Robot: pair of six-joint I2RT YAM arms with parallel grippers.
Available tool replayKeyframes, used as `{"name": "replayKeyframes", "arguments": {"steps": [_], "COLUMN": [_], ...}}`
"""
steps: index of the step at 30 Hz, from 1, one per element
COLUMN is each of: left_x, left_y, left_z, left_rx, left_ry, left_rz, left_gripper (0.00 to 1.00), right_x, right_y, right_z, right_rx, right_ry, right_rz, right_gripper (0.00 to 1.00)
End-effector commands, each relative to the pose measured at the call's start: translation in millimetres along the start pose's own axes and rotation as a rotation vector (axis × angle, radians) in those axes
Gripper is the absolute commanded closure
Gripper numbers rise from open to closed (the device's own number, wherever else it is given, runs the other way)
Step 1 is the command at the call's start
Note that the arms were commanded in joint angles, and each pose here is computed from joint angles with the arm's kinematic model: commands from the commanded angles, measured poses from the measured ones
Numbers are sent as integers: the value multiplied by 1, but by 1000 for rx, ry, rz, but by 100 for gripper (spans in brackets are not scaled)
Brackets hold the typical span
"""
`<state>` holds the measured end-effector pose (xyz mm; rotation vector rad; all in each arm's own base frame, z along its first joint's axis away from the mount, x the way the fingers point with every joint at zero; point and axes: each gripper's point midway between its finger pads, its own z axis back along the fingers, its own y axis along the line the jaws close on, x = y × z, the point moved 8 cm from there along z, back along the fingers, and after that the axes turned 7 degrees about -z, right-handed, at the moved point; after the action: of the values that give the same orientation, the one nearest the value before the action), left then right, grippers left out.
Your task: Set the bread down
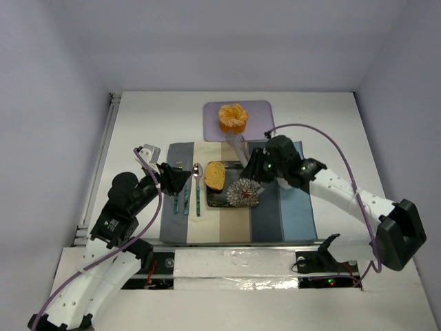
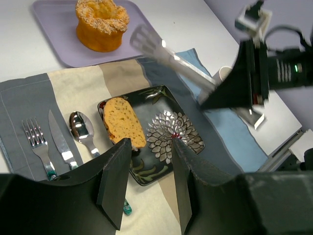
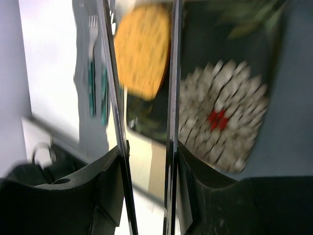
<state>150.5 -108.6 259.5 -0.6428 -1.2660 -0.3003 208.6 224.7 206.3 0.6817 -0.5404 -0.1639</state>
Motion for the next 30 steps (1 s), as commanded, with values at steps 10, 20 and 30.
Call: {"name": "replayKeyframes", "arguments": {"steps": [10, 20, 30], "left_x": [7, 8, 9], "left_y": [-4, -3, -2], "left_z": [5, 5, 5], "left_rx": [-24, -19, -22], "left_ry": [-57, -60, -63], "left_rz": [-24, -25, -27], "left_gripper": [64, 64, 64], "right_x": [118, 144, 142], "right_y": [-13, -22, -29], "right_z": [-42, -70, -91], "right_rx": [-66, -107, -66], "right_ry": [-116, -73, -5], "right_rz": [-8, -12, -39], "right_gripper": [53, 49, 58]}}
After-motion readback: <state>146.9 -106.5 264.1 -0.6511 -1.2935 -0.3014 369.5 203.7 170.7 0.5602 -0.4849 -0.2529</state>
